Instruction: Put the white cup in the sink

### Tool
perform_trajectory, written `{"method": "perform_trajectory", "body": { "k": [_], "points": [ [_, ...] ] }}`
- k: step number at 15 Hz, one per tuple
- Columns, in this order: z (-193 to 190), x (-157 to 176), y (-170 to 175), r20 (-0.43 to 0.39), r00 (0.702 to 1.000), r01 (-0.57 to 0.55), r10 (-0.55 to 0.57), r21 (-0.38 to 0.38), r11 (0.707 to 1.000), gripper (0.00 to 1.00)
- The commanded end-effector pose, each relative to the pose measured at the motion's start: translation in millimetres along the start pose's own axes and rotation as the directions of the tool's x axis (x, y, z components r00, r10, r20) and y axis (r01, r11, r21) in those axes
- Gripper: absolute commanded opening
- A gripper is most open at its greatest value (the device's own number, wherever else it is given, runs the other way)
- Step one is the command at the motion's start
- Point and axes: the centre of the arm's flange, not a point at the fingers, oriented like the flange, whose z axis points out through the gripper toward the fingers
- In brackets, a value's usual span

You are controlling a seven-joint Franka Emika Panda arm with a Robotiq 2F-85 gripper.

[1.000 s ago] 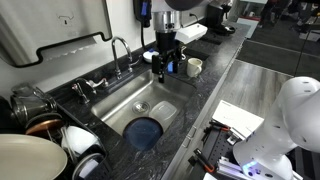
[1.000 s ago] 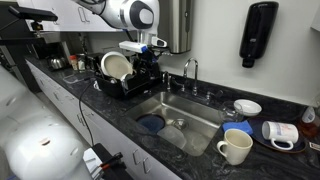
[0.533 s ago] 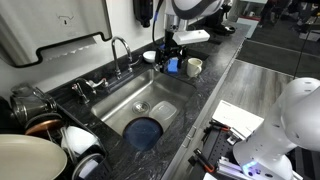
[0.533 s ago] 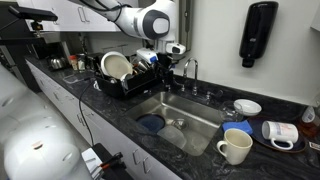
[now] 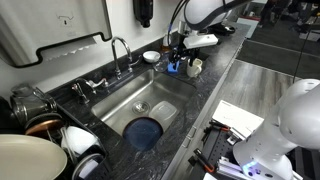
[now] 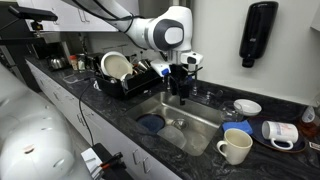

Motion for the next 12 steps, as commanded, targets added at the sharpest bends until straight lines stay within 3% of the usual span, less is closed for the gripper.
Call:
{"method": "perform_trajectory", "body": {
  "k": [1,2,8,12],
  "points": [
    [13,-2,40,0.010,0.999,-0.047,0.048,-0.078,0.996,1.00],
    [6,3,21,0.002,1.000,-0.021,0.021,-0.044,0.999,1.00],
    [12,7,40,0.011,0.998,-0.065,0.066,-0.053,0.996,1.00],
    [16,14,61,-0.010,0.987,-0.158,0.159,0.031,0.987,1.00]
  ]
}}
